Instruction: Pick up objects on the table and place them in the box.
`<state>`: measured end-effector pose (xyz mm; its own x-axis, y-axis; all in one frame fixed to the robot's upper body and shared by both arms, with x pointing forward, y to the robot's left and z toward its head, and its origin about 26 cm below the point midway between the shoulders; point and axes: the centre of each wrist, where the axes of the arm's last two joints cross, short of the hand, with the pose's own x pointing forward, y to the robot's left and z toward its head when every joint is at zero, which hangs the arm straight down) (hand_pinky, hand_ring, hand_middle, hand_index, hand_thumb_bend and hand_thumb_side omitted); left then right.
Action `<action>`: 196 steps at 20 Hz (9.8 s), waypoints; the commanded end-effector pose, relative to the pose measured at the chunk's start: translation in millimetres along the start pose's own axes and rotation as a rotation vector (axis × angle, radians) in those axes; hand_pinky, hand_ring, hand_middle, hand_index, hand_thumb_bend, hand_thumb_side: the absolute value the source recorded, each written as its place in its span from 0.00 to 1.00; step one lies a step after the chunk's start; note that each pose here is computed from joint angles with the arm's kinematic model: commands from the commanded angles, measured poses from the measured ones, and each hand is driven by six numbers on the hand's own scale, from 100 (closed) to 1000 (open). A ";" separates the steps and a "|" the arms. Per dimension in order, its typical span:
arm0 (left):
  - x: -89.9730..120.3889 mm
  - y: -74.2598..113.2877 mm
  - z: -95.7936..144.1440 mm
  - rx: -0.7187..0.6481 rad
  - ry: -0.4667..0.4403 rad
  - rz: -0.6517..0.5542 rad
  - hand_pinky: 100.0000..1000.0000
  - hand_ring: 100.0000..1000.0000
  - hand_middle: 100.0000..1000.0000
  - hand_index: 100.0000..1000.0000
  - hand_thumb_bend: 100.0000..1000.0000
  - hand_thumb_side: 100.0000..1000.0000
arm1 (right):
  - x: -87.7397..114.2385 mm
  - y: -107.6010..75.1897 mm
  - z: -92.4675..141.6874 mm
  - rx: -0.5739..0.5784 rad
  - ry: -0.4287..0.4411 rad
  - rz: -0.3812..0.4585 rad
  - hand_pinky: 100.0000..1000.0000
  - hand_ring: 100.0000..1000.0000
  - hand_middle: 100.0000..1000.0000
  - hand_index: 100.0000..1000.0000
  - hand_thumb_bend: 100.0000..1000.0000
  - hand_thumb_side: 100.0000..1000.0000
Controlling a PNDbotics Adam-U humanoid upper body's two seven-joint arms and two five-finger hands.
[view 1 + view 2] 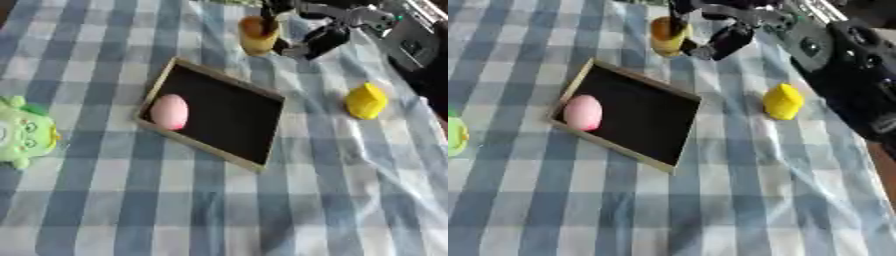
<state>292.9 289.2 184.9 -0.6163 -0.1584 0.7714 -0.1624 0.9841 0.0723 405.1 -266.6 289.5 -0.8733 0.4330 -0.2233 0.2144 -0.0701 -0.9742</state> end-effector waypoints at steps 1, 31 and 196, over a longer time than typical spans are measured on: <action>6.8 0.1 -4.0 -0.018 -0.026 0.000 0.94 0.70 0.65 0.78 0.00 0.54 | 13.3 -19.8 2.1 0.005 -0.006 0.025 0.73 0.66 0.47 0.55 0.00 0.00; 4.5 -5.1 -1.0 -0.033 -0.003 0.022 0.94 0.70 0.66 0.78 0.00 0.56 | 79.8 23.4 -52.2 0.296 0.028 -0.090 0.80 0.76 0.71 0.77 0.23 0.02; 7.7 -2.7 -4.9 -0.066 -0.043 0.009 0.94 0.73 0.68 0.78 0.00 0.53 | 26.0 -37.0 -59.1 -0.026 0.212 -0.054 0.82 0.77 0.78 0.85 0.28 0.11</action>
<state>294.6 283.1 187.4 -0.6357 -0.1337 0.7602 -0.0966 0.9909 0.0935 411.0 -189.8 298.3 -0.7829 0.6104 -0.1204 0.1176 -0.0449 -0.9920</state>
